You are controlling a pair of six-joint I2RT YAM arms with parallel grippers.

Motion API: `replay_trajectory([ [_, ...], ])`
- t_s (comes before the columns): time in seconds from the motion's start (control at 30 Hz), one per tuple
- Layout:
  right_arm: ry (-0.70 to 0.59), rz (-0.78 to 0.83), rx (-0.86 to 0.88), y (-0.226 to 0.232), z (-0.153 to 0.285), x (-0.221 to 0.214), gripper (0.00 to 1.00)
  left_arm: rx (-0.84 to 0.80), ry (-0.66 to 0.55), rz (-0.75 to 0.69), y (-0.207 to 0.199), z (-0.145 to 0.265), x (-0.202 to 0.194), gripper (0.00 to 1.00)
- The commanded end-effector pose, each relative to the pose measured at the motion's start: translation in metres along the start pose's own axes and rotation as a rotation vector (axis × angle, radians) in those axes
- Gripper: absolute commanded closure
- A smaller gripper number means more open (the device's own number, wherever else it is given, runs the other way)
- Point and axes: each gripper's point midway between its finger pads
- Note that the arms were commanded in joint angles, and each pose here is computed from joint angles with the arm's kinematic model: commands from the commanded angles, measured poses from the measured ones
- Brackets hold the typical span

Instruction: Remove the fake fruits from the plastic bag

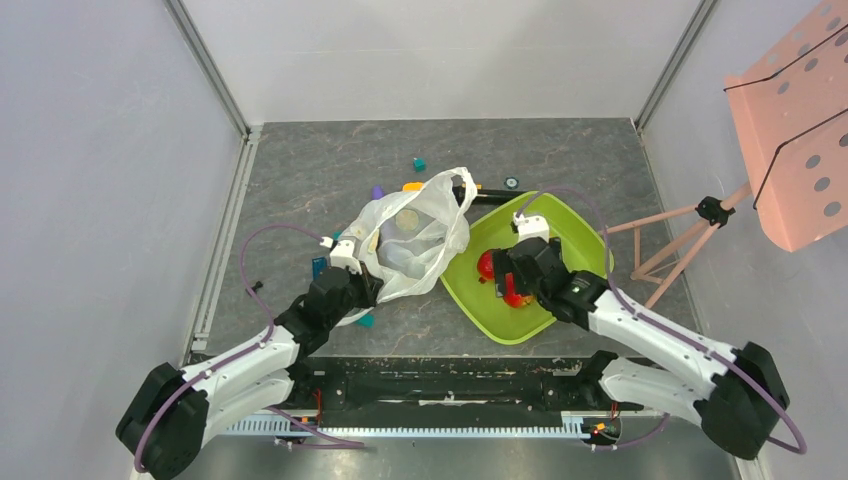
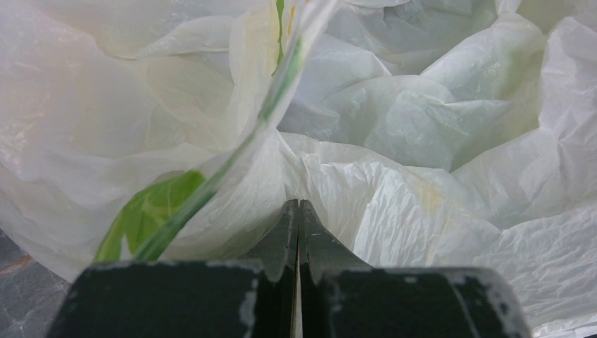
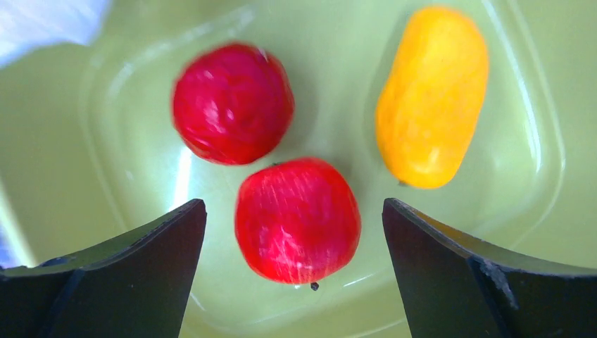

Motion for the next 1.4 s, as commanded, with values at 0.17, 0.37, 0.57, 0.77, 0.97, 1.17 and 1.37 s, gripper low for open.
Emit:
replay_trajectory([
  [0.17,-0.221,-0.004,0.428,0.082,0.076,0.085,0.11,0.029,-0.089,-0.003,0.004,0.005,0.031,0.98],
  [0.37,-0.272,0.147,0.686,0.168,0.141,0.093,0.14,0.092,-0.155,0.058,0.017,0.021,0.039,0.98],
  [0.57,-0.265,0.312,0.838,0.253,0.177,0.077,0.24,0.247,-0.169,0.148,0.045,0.045,0.041,0.98],
  [0.77,-0.241,0.315,0.689,0.278,0.118,0.079,0.40,0.371,-0.225,0.230,0.066,0.076,0.061,0.98],
  [0.97,-0.123,0.237,0.647,0.279,0.043,0.082,0.49,0.395,-0.245,0.246,0.067,0.084,0.083,0.98],
  [1.17,-0.052,0.247,0.636,0.293,-0.007,0.074,0.51,0.418,-0.257,0.246,0.070,0.089,0.092,0.98],
  [1.37,-0.066,0.241,0.622,0.304,-0.034,0.066,0.52,0.430,-0.306,0.277,0.070,0.095,0.112,0.98],
])
Point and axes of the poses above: each gripper's point midway between its finger pads, its own z axis back along the fingers, its own y axis along the line the jaws close on, x = y × z, and after that the axes turned 15 degrees about -z, right-handed
